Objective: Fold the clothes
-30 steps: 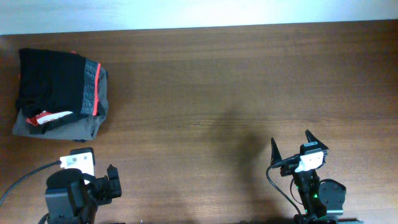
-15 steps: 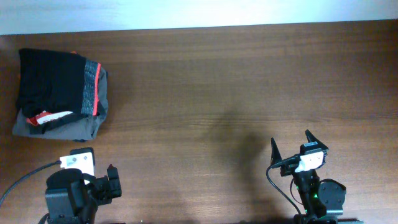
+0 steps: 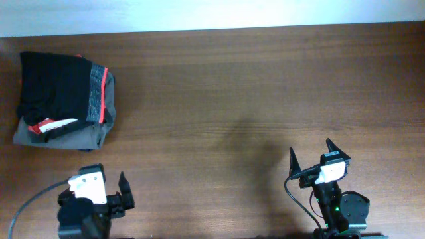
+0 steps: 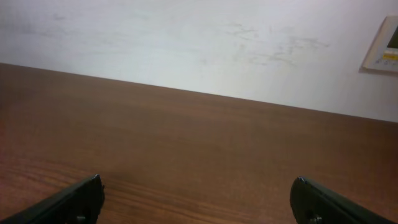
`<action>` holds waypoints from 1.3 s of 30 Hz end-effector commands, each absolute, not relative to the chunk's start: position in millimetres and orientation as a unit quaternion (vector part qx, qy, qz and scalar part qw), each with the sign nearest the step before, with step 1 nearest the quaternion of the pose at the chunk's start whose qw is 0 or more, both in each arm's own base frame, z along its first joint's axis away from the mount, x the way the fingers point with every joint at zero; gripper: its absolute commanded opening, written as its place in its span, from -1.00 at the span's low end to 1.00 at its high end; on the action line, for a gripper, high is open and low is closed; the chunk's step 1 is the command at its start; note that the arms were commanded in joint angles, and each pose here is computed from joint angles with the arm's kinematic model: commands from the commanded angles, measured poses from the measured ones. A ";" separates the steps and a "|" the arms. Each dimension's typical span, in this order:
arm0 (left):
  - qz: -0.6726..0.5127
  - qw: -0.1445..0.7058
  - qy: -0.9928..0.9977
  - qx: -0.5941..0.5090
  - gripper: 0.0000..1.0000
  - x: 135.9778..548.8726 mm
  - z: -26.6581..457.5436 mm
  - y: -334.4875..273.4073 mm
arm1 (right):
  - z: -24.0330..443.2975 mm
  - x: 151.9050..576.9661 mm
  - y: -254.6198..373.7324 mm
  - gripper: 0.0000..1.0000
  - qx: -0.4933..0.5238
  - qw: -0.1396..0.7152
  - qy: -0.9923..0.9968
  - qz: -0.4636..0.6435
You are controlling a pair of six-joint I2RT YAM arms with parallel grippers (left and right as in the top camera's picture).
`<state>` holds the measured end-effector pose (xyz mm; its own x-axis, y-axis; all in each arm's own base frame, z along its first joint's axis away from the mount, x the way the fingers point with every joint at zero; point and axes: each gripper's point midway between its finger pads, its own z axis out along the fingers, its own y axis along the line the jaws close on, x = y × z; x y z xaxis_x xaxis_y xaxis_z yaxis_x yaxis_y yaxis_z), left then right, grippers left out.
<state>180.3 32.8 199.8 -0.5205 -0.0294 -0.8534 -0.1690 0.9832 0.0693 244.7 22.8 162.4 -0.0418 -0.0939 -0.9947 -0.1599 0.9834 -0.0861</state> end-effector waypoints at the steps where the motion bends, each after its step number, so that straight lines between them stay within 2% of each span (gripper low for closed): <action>1: 0.048 0.526 0.848 -0.038 0.98 192.1 184.0 22.7 | 161.1 244.0 24.8 0.98 -0.092 0.686 0.721 0.029; 8: 0.001 0.653 0.758 -0.011 0.98 231.7 185.6 5.6 | 161.1 244.0 24.8 0.98 -0.092 0.686 0.721 0.029; 14: -0.015 0.735 0.678 0.014 0.98 245.4 196.6 -3.9 | 161.1 244.0 24.8 0.98 -0.092 0.686 0.721 0.029; 20: -0.033 0.683 0.729 0.025 0.98 245.5 159.8 -11.7 | 161.1 244.0 24.8 0.98 -0.092 0.686 0.721 0.029; 39: -0.032 0.683 0.729 0.024 0.99 245.6 159.9 -11.2 | 161.1 244.0 24.8 0.97 -0.092 0.686 0.721 0.029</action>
<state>245.9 -7.8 161.0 -0.0678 -0.0060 -0.9977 0.0598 0.9982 -0.0100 244.7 22.8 162.3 -0.0422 -0.0939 -0.9947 -0.1600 0.9834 -0.0861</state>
